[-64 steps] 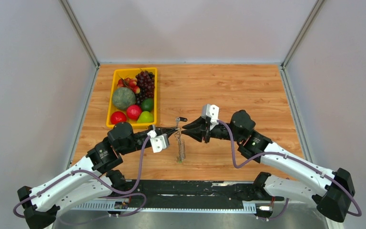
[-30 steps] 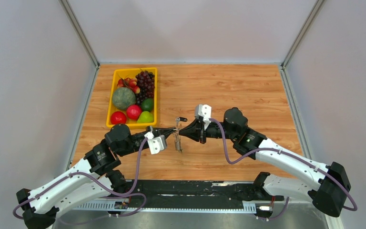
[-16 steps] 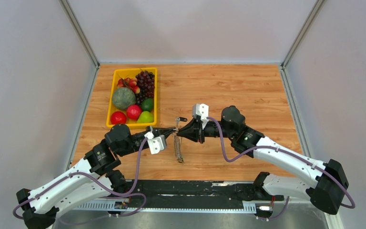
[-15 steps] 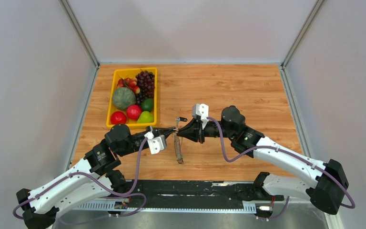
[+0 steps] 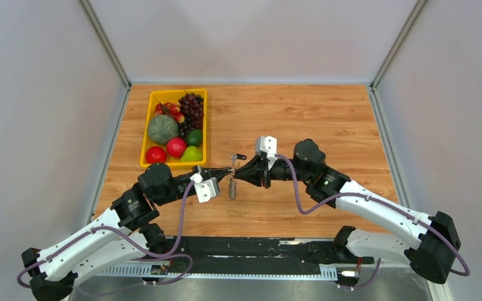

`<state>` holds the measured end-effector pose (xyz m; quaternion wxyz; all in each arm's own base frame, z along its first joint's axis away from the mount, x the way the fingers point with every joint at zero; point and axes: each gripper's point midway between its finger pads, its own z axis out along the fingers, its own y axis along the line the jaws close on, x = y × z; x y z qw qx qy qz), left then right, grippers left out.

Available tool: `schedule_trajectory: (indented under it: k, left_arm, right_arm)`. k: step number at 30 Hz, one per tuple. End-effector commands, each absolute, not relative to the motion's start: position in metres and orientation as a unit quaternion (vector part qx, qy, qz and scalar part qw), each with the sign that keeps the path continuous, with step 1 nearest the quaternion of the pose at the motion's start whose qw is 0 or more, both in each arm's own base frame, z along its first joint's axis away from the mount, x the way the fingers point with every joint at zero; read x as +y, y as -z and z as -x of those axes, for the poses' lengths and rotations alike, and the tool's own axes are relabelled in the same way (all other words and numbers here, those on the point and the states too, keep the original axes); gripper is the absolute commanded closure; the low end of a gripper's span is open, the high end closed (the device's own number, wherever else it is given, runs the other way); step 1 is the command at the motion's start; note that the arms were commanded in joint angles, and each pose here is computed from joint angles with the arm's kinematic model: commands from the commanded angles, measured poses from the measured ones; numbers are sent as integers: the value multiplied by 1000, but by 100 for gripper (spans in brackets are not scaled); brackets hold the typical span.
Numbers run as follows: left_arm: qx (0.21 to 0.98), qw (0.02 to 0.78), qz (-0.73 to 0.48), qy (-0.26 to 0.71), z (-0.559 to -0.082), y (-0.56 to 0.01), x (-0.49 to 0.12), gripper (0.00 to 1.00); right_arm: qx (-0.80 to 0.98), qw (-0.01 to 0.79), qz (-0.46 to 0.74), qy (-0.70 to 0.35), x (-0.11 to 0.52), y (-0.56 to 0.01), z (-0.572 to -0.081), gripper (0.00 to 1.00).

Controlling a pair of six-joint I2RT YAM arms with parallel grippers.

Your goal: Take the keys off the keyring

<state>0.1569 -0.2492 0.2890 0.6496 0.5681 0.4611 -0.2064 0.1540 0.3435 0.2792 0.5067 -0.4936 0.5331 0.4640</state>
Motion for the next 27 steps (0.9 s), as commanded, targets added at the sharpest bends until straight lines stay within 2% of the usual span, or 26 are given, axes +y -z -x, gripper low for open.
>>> schedule_trajectory:
  k: [1,5,6,27]
  left_arm:
    - [430,679,-559,206,-156,-310,-252,100]
    - [429,679,-559,207,-156,-310,-252,100]
    - [430,678,-559,206,-156,-310,-252,100]
    - [435,660,-572,218,-155,-299,-259,100]
  right_arm:
    - [503,534,490,-471,341,-309,-151,84]
    - [503,530,492,-473,343,-308,-151,99]
    - [504,529,492,-473,343,-307,-151,100]
    - [454,606,443,-481,320,-347,-143,100]
